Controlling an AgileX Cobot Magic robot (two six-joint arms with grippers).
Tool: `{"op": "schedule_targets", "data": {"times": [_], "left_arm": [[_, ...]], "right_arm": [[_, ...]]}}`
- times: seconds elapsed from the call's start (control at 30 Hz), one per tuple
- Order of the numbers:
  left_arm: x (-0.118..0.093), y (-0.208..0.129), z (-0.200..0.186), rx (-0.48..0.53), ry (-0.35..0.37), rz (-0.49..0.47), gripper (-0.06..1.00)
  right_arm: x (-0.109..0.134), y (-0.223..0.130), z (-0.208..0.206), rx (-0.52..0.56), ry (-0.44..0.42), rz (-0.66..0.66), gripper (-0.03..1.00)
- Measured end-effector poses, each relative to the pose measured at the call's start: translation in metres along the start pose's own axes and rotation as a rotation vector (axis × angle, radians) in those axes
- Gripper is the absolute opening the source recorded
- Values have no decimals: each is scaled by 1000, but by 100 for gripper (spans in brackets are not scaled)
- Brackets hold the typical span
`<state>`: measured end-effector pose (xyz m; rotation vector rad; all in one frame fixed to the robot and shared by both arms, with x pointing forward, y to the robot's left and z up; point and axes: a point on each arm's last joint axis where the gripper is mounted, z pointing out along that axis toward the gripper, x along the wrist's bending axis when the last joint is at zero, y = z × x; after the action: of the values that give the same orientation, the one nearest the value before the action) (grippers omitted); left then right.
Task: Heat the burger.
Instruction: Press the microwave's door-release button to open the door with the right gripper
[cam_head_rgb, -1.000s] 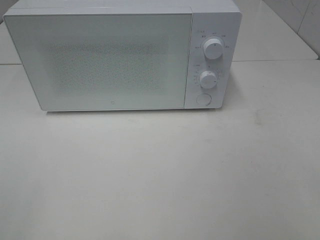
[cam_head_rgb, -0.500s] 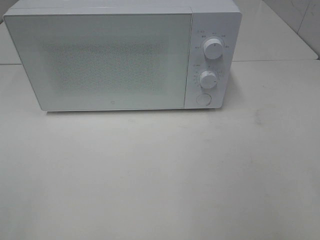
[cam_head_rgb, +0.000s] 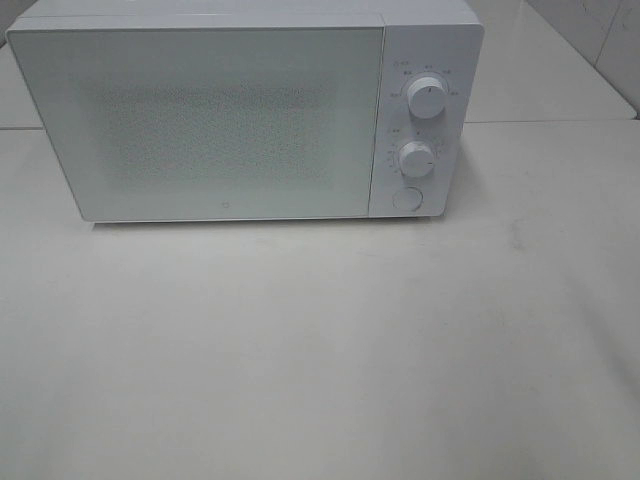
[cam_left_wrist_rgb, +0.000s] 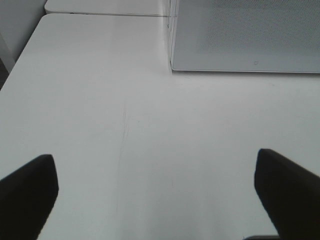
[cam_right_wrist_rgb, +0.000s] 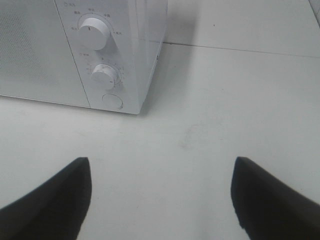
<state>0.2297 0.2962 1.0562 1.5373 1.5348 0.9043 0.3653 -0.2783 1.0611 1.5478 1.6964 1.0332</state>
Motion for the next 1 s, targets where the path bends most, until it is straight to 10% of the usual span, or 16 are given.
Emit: {"op": "schedule_targets", "data": {"times": [1.0], "left_arm": [[0, 0, 0, 0, 0, 0, 99]], "right_arm": [[-9, -36, 103, -213, -41, 48, 75]]}}
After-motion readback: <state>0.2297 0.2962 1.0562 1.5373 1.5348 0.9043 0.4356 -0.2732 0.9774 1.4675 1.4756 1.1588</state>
